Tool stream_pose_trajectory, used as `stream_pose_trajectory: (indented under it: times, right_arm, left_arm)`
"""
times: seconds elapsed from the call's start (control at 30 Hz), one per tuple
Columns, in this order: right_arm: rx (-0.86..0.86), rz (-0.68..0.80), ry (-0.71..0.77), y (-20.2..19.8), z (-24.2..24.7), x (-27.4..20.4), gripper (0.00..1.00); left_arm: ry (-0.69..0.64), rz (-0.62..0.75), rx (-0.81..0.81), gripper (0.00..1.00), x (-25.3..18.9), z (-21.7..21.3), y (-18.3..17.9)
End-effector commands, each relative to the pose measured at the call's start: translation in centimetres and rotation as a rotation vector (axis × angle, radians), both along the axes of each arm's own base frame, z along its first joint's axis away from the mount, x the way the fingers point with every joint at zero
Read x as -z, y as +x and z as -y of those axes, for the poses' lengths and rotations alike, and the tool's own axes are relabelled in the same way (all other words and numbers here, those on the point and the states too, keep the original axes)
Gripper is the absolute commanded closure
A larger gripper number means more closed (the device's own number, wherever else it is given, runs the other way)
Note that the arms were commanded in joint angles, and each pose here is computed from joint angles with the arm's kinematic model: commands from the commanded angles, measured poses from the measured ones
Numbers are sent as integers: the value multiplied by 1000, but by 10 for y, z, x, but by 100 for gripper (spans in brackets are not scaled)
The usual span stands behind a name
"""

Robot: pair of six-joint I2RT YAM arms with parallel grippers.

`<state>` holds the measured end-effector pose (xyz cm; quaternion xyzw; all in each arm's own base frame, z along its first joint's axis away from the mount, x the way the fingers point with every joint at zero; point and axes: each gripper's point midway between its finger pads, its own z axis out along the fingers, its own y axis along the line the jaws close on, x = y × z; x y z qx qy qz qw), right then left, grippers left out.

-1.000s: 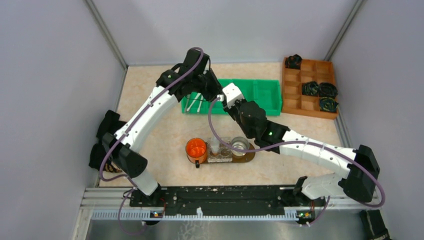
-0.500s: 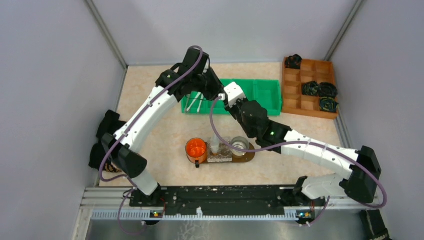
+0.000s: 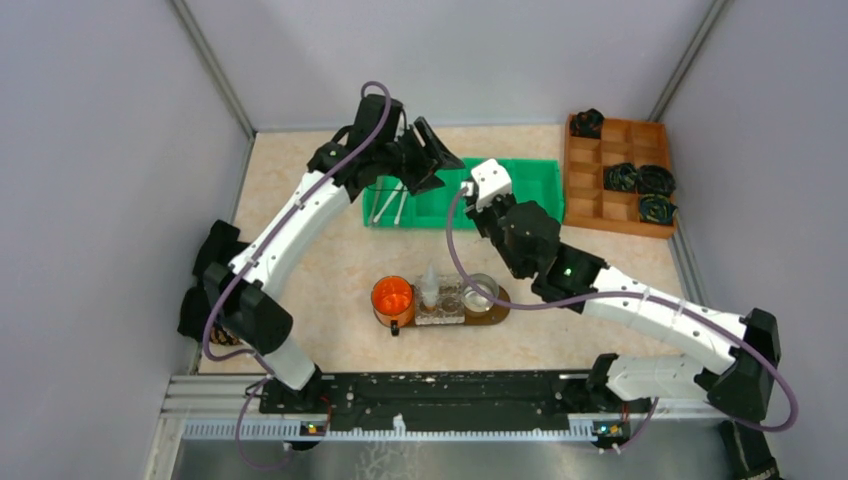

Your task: Prepare toiletry sets of a toothbrush and toothpaste on the tray

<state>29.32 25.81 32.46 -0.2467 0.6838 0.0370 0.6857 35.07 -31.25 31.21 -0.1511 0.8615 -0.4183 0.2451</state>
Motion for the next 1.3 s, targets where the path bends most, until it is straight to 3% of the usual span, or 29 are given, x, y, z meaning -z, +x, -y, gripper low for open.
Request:
stream_pose_trajectory:
  times: [0.0, 0.5, 0.97, 1.27]
  right_arm:
    - [-43, 20, 128, -14, 3, -38, 88]
    - [-377, -232, 370, -89, -12, -59, 88]
    - [-508, -456, 305, -127, -19, -27, 88]
    - [-545, -440, 256, -127, -25, -1, 88]
  left_arm:
    - [0, 90, -64, 33, -17, -23, 11]
    - [58, 127, -118, 36, 1, -62, 9]
    - [75, 132, -116, 37, 12, -70, 4]
    - [80, 122, -108, 39, 19, -70, 3]
